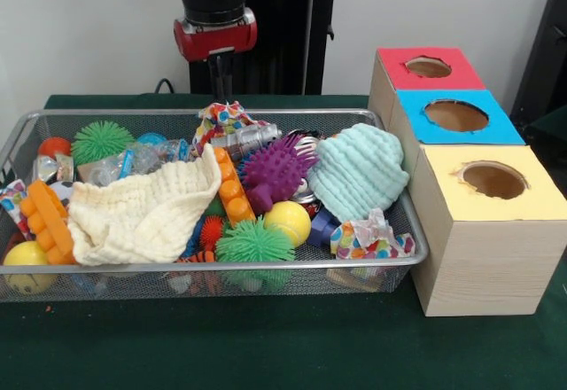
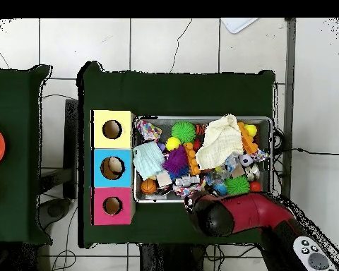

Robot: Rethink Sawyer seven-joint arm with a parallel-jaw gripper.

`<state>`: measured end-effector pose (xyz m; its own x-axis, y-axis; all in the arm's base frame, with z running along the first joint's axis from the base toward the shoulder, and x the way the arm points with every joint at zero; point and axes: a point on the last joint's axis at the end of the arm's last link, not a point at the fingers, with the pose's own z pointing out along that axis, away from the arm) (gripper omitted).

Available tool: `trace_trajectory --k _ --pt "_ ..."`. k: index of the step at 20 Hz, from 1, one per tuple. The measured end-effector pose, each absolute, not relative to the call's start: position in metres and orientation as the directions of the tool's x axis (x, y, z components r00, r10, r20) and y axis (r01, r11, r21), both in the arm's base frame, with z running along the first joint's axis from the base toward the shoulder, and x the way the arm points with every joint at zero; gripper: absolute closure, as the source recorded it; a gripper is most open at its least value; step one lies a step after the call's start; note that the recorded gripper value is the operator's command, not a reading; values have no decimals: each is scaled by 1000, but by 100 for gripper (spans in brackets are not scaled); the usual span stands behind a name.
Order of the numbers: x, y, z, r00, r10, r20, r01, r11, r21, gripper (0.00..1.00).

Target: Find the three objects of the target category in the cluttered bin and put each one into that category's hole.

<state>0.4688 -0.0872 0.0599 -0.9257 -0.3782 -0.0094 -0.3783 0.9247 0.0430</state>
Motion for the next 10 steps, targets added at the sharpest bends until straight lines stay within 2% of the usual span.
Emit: trace_trajectory --k 10 --pt "487 -82 86 -934 -356 -9 -356 934 29 100"
